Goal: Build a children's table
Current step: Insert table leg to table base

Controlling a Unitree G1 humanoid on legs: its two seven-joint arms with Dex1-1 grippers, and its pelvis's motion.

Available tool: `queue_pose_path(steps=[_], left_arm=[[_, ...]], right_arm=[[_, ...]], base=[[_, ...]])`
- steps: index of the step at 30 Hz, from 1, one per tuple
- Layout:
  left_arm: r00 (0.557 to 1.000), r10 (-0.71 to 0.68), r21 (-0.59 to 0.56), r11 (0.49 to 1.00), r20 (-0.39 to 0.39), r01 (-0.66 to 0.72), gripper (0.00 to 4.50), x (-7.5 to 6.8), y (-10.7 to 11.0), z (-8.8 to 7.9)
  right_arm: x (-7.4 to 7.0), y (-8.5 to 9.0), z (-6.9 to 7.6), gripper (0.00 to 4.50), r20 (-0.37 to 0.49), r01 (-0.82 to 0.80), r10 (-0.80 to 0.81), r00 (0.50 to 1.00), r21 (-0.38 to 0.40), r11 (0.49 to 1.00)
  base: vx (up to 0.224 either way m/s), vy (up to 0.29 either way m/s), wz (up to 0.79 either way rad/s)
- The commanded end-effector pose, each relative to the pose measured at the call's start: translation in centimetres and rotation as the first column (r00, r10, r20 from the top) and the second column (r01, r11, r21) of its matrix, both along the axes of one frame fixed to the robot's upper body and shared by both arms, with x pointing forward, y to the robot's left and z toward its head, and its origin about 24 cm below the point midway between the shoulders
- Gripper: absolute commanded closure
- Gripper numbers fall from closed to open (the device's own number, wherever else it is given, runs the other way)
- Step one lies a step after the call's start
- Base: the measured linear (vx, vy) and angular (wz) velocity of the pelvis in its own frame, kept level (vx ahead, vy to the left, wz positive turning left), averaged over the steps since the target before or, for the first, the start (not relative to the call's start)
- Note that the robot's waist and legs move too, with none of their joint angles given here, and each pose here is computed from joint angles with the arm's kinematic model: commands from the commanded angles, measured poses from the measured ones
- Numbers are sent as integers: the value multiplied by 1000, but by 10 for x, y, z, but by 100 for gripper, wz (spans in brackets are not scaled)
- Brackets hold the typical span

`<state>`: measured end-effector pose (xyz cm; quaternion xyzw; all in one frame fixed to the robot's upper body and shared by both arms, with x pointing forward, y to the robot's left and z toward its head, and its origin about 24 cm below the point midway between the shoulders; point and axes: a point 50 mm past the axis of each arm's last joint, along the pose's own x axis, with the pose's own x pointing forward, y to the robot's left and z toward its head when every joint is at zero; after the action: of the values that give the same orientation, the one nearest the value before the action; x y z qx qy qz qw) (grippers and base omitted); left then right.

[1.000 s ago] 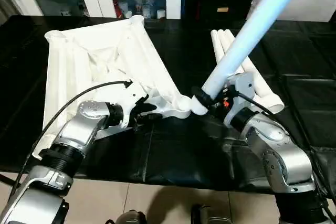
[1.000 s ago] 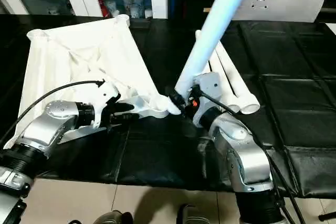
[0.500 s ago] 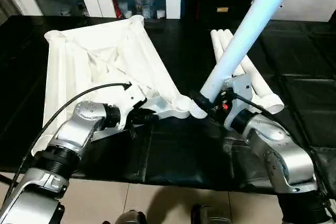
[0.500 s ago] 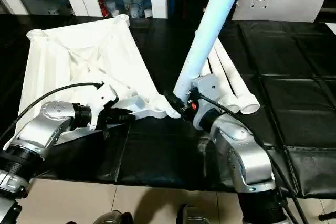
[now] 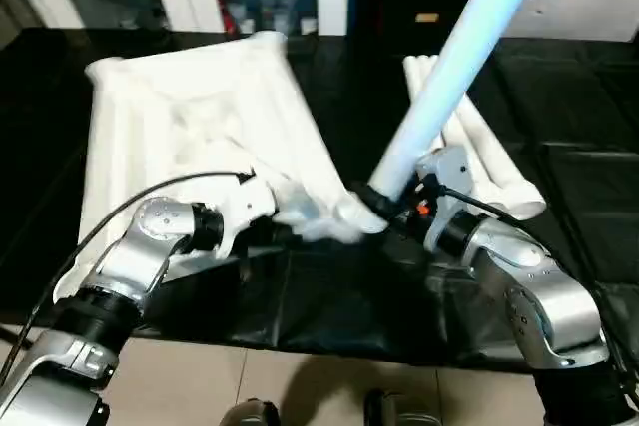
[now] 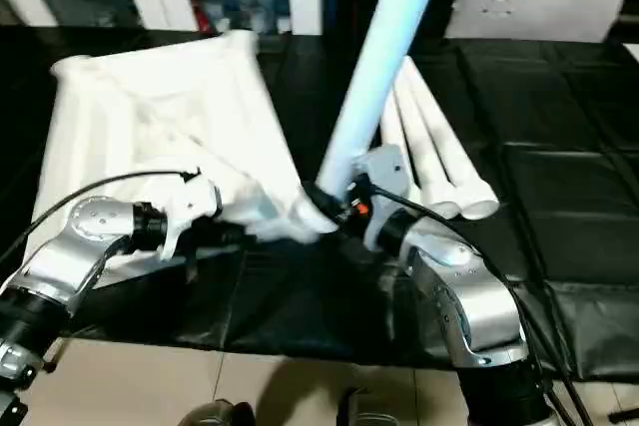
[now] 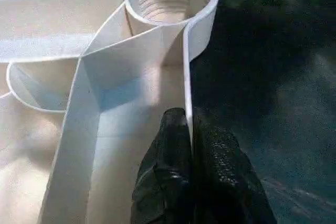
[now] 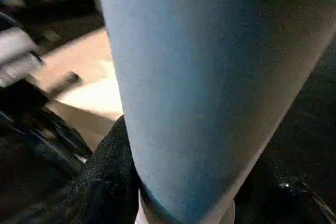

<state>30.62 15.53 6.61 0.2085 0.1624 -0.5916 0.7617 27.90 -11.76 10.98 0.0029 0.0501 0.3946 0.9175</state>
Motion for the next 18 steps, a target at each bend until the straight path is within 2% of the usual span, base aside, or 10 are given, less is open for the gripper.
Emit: queue_pose_path(steps=[1,8,10,14,18], left_arm=[[995,-100,-75,992,0,99,450,-7,-13,3],[992,-125,-51,991,10,126,450,-7,-12,3],[990,-137,-50,989,16,138,450,-8,-11,4],[987,-159,-67,985,18,159,450,-10,-12,5],[985,-169,-42,985,20,169,450,-11,-12,4]], right_arm=[[-2,5,5,259,-7,-57,57,998,4,998],[-4,11,-6,260,-105,-153,144,984,-83,985],[-1,9,-12,260,-149,-158,137,979,-139,978],[3,8,-15,260,-176,-164,134,975,-165,973],[5,8,-22,260,-244,-184,134,961,-198,963]], base=[[0,0,0],[0,0,0],[0,0,0],[0,0,0],[0,0,0]])
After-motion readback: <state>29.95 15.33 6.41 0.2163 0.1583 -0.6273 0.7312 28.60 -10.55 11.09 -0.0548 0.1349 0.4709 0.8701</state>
